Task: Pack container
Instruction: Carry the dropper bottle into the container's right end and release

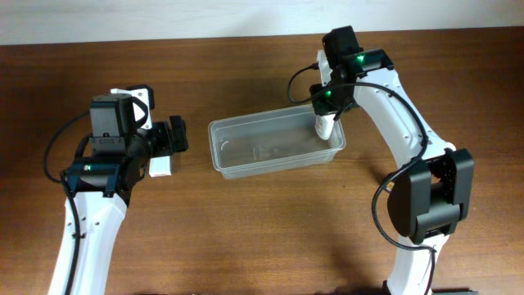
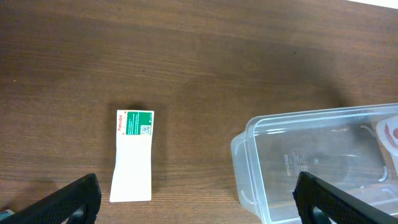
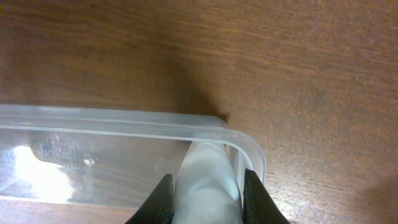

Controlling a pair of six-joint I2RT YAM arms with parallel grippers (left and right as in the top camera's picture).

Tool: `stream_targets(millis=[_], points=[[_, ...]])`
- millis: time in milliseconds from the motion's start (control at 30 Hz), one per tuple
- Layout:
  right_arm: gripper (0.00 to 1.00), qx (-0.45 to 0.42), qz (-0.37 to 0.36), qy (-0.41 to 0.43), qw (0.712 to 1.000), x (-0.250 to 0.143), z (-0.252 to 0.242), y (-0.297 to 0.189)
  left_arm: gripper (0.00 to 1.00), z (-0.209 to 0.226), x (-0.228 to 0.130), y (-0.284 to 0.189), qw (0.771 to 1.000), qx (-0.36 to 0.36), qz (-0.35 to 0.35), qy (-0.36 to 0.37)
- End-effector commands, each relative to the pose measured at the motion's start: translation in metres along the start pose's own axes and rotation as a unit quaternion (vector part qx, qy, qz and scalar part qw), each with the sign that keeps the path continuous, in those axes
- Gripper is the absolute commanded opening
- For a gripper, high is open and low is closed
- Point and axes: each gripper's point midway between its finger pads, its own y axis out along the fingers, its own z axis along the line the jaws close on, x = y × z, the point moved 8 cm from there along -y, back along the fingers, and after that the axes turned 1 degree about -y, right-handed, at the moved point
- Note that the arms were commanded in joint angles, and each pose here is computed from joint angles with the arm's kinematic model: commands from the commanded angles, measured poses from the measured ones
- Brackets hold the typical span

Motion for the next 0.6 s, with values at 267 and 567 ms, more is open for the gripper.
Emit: stream_targets(millis=[267,567], points=[[0.36,0.002,0.008,0.003,1.000,-0.0024,0.0031,0.0042,1.00,0.0016,0.0069,-0.0025,1.000,0.006,-0.010,-0.005],[0.39,0.002,0.010,0.003,1.000,-0.0029,0.0031,0.0042,1.00,0.0016,0.0069,-0.0025,1.000,0.006,-0.010,-0.005]])
